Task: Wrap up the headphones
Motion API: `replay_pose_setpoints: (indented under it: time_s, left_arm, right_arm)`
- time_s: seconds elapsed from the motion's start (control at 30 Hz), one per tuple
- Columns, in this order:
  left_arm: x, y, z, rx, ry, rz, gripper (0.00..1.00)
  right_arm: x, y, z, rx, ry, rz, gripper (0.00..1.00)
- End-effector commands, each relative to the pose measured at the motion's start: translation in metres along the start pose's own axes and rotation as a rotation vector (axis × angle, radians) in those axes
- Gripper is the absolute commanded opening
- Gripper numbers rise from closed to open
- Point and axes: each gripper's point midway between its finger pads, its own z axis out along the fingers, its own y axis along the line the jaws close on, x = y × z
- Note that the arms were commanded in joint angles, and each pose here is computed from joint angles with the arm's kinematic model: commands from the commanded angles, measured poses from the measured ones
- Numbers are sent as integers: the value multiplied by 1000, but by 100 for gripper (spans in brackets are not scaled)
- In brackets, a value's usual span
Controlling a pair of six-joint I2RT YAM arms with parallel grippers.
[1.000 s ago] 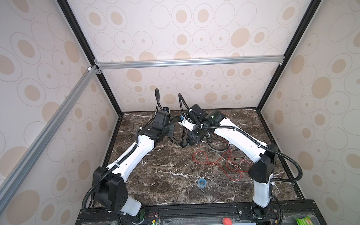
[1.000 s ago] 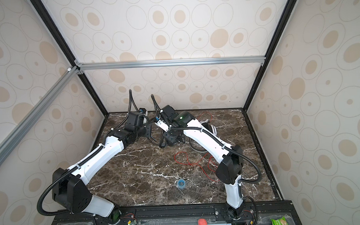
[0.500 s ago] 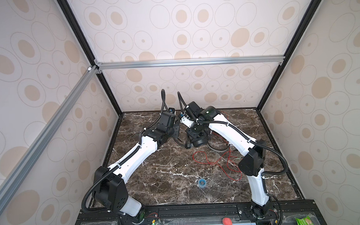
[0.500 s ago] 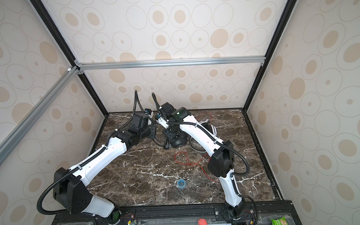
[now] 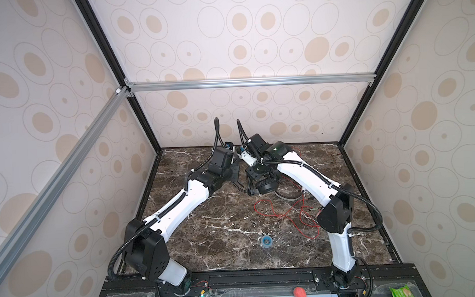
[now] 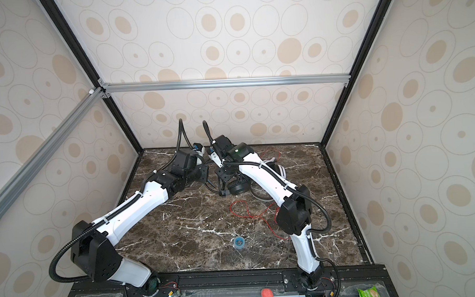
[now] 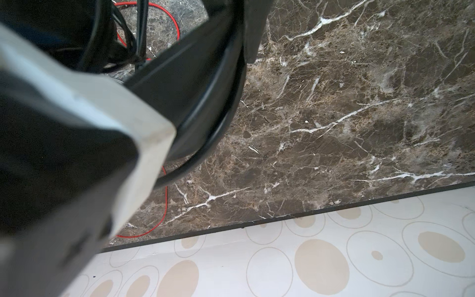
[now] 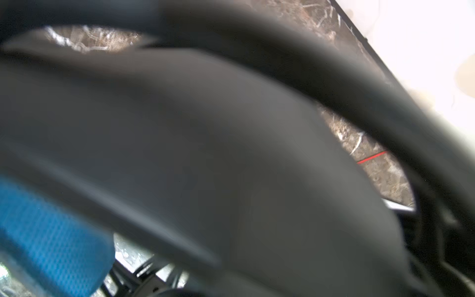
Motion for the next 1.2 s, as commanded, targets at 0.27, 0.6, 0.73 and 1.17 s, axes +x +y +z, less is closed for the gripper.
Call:
replay_pose_setpoints:
  time_s: [0.27,0.6,0.73,1.17]
  left_arm:
    - [-10,-34,-10,167,0,-52,0]
    - [-6,-21,3,166,28,-111,0]
    - [-2,-17,6,154,43,-114,0]
    - [8,11,12,71,84,-129,0]
  right_arm:
    - [5,-15,-24,59,-99,36,36]
    - [32,-11,-39,57,-107,61,41]
    - [38,-10,-39,55,-99,67,42]
    - [48,-8,-39,66,-83,65,59]
